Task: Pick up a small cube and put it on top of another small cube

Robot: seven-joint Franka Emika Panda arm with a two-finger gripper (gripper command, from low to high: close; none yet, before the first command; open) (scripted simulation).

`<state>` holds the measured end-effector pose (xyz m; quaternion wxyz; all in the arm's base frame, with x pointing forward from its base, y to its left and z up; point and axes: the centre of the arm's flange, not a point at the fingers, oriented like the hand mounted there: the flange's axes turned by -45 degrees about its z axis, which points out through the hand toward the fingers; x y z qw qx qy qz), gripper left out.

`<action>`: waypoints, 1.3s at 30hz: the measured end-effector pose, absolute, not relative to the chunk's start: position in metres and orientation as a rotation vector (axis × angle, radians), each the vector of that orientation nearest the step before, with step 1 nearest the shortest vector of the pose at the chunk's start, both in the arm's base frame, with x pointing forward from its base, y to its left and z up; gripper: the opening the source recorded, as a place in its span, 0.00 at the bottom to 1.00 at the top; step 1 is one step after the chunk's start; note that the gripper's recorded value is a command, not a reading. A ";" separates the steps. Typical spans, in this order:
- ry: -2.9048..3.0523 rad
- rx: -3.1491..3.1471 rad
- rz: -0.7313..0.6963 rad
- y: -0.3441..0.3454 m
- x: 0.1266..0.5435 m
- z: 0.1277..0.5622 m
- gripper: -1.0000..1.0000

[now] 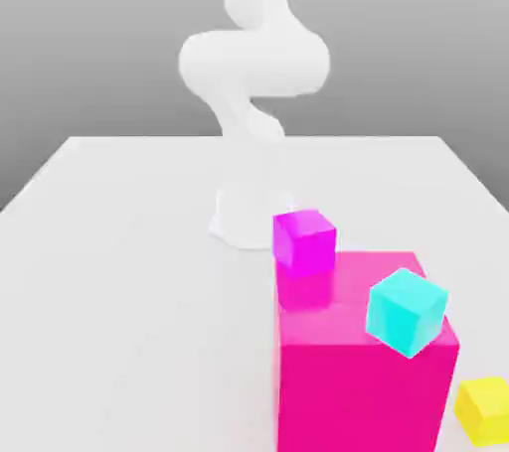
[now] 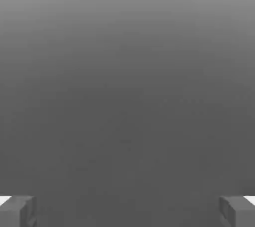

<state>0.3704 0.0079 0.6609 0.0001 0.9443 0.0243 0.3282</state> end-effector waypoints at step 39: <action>1.601 2.712 0.009 0.053 0.417 0.407 0.00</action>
